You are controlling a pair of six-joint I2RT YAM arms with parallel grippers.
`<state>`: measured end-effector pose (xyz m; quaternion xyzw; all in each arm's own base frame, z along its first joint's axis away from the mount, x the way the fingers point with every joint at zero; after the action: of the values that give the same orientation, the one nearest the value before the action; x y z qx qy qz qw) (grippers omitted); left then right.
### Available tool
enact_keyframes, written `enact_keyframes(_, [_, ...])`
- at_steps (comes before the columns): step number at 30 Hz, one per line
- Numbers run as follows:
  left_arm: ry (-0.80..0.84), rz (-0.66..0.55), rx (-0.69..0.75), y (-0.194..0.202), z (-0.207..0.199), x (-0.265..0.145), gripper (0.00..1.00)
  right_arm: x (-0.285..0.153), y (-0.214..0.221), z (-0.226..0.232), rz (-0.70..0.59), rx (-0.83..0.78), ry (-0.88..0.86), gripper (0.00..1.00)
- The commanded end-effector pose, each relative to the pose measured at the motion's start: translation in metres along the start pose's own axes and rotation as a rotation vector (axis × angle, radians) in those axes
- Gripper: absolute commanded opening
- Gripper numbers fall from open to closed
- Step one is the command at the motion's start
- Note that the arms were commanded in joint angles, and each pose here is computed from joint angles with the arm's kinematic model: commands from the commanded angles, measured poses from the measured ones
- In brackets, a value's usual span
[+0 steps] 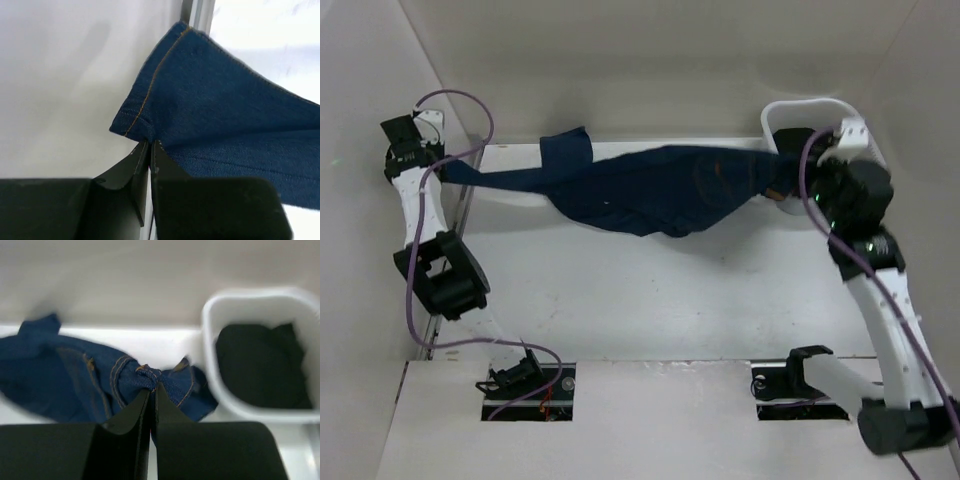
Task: Fold and stack the trousers
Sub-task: Flatten the trousers out
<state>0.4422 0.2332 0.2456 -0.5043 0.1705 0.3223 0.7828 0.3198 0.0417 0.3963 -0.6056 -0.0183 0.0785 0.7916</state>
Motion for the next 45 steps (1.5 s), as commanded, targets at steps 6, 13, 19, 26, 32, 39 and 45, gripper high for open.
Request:
enact_keyframes(6, [0.036,0.267,0.051,0.130,-0.019,-0.054,0.00,-0.094,0.145,-0.034,0.149,0.383,0.250,0.03])
enact_keyframes(13, [0.045,0.392,0.103,0.209,-0.043,-0.066,0.00,-0.120,0.193,-0.059,0.271,0.437,0.452,0.04])
enact_keyframes(19, [-0.014,0.410,0.093,0.226,-0.021,-0.087,0.00,-0.139,0.163,-0.093,0.175,0.329,0.658,0.03])
enact_keyframes(26, [-0.024,0.457,0.149,0.253,-0.013,-0.102,0.00,-0.163,0.158,-0.104,0.156,0.330,0.742,0.14])
enact_keyframes(32, [0.017,0.455,0.202,0.264,-0.025,-0.104,0.00,-0.204,0.129,-0.109,0.009,0.348,0.837,0.57])
enact_keyframes(39, [0.022,0.446,0.269,0.270,-0.029,-0.103,0.00,-0.223,0.054,-0.083,-0.315,0.394,0.667,0.55])
enact_keyframes(45, [0.024,0.452,0.263,0.275,-0.029,-0.098,0.00,-0.089,0.110,-0.028,0.122,0.511,0.238,0.39])
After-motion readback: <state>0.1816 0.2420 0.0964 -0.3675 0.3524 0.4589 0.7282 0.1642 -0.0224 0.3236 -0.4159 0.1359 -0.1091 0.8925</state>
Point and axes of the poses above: each gripper's point midway between its finger pads, its own x axis out along the fingers, its own z axis along the line the jaws close on, y = z × x, the point moved 4 cm from there along -x, back along the fingers, and after that the axes turned 11 degrees about x, right-handed, at the moved point
